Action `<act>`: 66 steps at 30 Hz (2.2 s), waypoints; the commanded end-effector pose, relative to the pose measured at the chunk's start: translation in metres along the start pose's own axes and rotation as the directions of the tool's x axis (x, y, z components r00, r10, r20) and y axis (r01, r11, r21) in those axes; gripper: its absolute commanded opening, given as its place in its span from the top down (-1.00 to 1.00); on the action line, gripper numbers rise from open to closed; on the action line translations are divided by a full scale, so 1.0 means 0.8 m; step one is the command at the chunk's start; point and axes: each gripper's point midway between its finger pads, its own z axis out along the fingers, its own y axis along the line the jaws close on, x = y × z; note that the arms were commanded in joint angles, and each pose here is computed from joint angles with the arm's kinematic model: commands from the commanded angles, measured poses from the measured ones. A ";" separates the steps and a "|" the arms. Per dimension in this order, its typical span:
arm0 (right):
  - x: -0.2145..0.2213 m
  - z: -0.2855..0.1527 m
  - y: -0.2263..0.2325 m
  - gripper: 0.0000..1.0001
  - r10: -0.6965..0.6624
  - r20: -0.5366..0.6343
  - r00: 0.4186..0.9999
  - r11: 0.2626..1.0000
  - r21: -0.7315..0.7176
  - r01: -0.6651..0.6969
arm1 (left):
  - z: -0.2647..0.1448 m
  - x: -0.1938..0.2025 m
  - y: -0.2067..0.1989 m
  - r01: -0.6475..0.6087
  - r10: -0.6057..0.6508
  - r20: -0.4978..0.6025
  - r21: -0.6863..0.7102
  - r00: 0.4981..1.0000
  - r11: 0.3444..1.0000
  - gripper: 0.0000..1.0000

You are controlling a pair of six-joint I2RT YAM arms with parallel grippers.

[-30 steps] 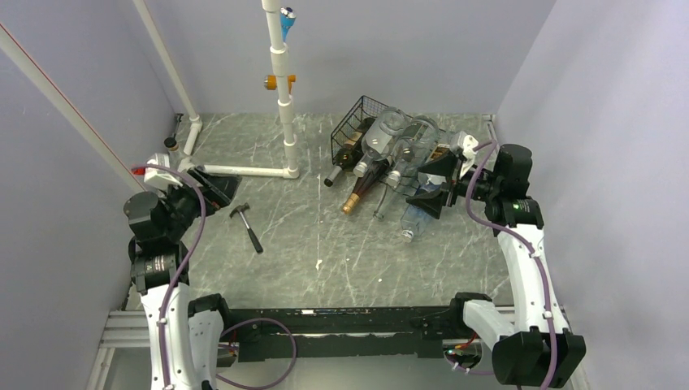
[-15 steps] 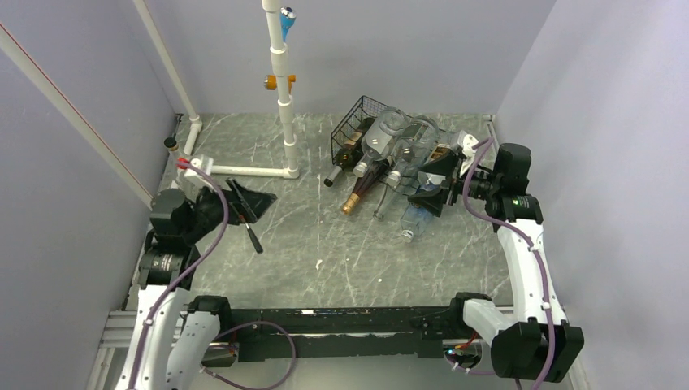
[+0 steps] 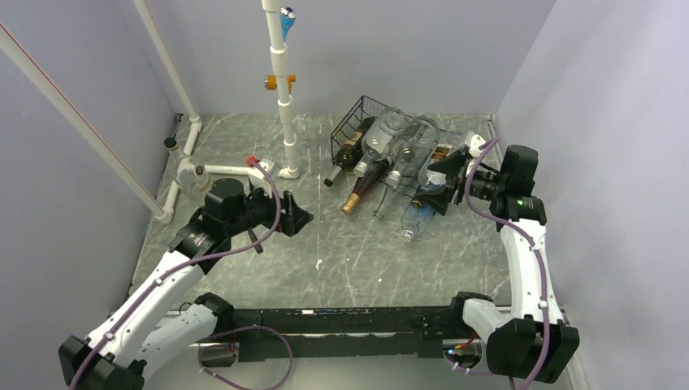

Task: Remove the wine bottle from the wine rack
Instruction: Pick up the wine bottle from the wine rack.

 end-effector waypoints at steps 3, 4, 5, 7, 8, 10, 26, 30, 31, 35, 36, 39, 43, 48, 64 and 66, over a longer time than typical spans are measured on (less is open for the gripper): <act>-0.004 -0.008 -0.010 -1.00 -0.049 0.014 0.999 0.999 0.020 0.049 | 0.017 -0.030 -0.011 -0.107 0.105 0.096 0.011 0.990 0.994 -0.99; -0.002 -0.008 -0.011 -1.00 -0.045 0.012 0.999 0.999 0.021 0.045 | 0.019 -0.029 -0.011 -0.099 0.097 0.101 0.015 0.990 0.995 -0.99; -0.001 -0.007 -0.011 -1.00 -0.043 0.012 0.999 0.999 0.021 0.043 | 0.021 -0.027 -0.012 -0.092 0.089 0.105 0.022 0.990 0.996 -0.99; 0.002 -0.007 -0.014 -1.00 -0.038 0.008 0.999 0.999 0.026 0.038 | 0.025 -0.024 -0.015 -0.077 0.073 0.116 0.035 0.991 0.996 -0.99; 0.003 -0.007 -0.016 -1.00 -0.037 0.004 0.999 0.999 0.031 0.037 | 0.026 -0.023 -0.016 -0.071 0.066 0.120 0.045 0.991 0.996 -0.99; 0.004 -0.007 -0.018 -1.00 -0.040 -0.001 0.999 0.998 0.040 0.040 | 0.030 -0.022 -0.019 -0.063 0.055 0.123 0.056 0.991 0.996 -0.99; -0.009 -0.005 -0.006 -1.00 -0.051 0.026 0.998 0.999 0.016 0.050 | 0.052 -0.016 -0.046 -0.029 0.022 0.103 0.061 0.994 0.998 -0.99; -0.009 -0.006 -0.007 -1.00 -0.059 0.021 0.998 0.998 0.028 0.059 | 0.057 -0.023 -0.050 0.009 -0.015 0.100 0.058 0.995 0.998 -0.99; -0.009 -0.006 -0.008 -1.00 -0.059 0.020 0.998 0.998 0.031 0.058 | 0.058 -0.025 -0.051 0.017 -0.023 0.102 0.062 0.994 0.998 -0.99; -0.007 -0.006 -0.010 -1.00 -0.053 0.018 0.998 0.998 0.034 0.052 | 0.062 -0.035 -0.057 0.028 -0.035 0.115 0.061 0.993 0.998 -0.99; -0.006 -0.006 -0.010 -1.00 -0.050 0.017 0.999 0.998 0.034 0.049 | 0.065 -0.037 -0.056 0.027 -0.034 0.114 0.058 0.993 0.998 -0.99; -0.003 -0.005 -0.012 -1.00 -0.039 0.012 0.999 0.999 0.032 0.038 | 0.076 -0.061 -0.063 0.010 -0.021 0.158 0.071 0.987 0.997 -0.99; -0.001 -0.007 -0.017 -1.00 -0.006 0.015 1.000 1.000 0.024 0.006 | 0.106 -0.083 -0.069 -0.004 -0.005 0.139 0.068 0.990 0.998 -0.99; 0.000 -0.017 -0.025 -1.00 0.026 0.017 1.000 0.999 0.024 -0.026 | 0.150 -0.099 -0.057 0.012 -0.013 0.065 0.004 0.998 1.000 -0.99; 0.015 -0.027 -0.035 -1.00 0.082 0.006 0.997 0.997 -0.007 -0.082 | 0.257 -0.093 0.005 0.058 -0.058 -0.068 -0.005 0.996 0.998 -0.99; 0.017 -0.027 -0.037 -1.00 0.083 0.002 0.997 0.997 -0.001 -0.083 | 0.267 -0.088 0.008 0.049 -0.049 -0.091 -0.002 0.995 0.999 -0.98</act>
